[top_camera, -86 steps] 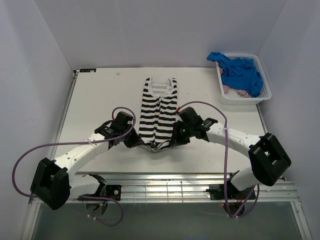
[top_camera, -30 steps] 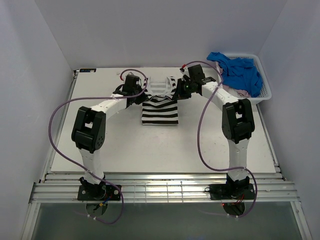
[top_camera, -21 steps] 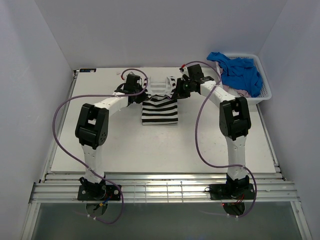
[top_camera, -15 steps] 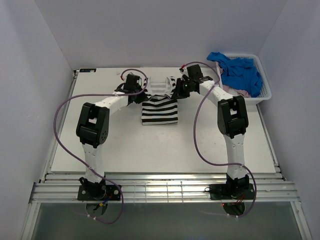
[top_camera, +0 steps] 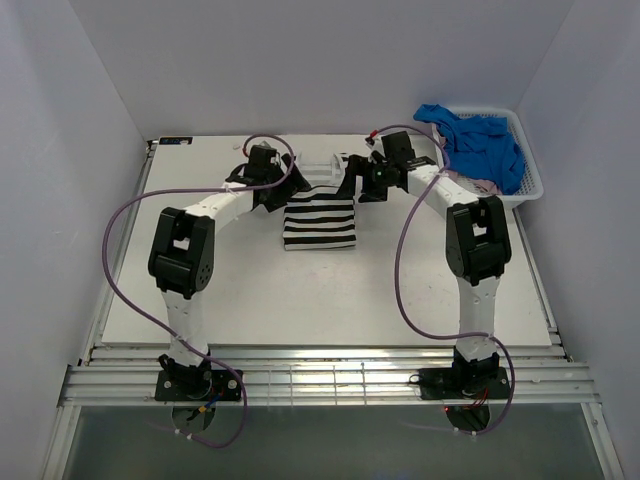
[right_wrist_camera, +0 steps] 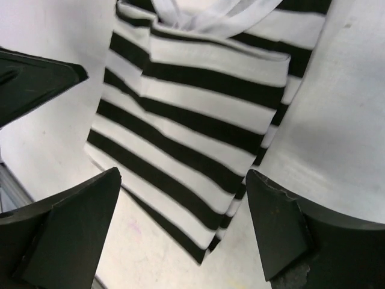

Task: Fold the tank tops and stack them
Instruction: Fold the tank top

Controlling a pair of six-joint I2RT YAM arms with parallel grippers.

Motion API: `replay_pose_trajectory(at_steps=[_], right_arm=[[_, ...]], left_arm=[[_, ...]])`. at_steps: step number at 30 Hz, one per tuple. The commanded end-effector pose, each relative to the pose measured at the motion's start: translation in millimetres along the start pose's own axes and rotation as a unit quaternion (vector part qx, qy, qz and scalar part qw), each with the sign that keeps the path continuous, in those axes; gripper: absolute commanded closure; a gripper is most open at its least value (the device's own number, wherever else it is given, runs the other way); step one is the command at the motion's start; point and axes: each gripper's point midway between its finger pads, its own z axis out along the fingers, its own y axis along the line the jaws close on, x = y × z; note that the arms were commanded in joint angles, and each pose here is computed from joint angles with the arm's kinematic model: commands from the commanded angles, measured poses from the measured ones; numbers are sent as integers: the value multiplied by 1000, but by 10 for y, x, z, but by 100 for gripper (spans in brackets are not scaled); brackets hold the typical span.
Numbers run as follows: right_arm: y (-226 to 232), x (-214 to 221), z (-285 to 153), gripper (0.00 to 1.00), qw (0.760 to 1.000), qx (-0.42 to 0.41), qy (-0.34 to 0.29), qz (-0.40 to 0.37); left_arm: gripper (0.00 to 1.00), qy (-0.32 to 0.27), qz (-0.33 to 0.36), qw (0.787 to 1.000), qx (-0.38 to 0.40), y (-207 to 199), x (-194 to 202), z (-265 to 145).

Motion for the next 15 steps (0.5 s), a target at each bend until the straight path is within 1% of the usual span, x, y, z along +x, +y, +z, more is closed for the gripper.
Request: replay_pose_trajectory(at_steps=[1,2,3,4,5,6,8,9,12,15], right_arm=[[471,-131,-391,10,997,-55,-43,-41],[450,32,-371,10,997,-57,-30,-37],[489,96,-384,10,997,-65,-28,-38],[641,116,-438,10,994,-86,-34,-51],[624,284,-408,10,995,-90,-19,-43],[654,349,-398,10,994,-97,-16,-43],[759,461,-362,10,992,-116,-11,-50],[737,550,-326,10,992,-117,-1,-43],[702,692,-198,10,991,-125,21,-32],[610,836,-81,10,992,-116,40,-18]], left_arm=[[2,8,1,998,63,-307,-3,-439],[2,11,-2,997,73,-336,45,-468],[2,31,-4,997,73,-283,202,-478],[2,33,-4,996,79,-301,235,-540],[2,39,-8,996,81,-305,300,-556],[2,52,-12,996,73,-213,426,-555],[2,56,-15,996,73,-172,504,-588],[2,65,-21,996,65,-77,600,-582],[2,78,-27,995,63,-11,706,-574],[2,101,-31,993,55,96,872,-546]])
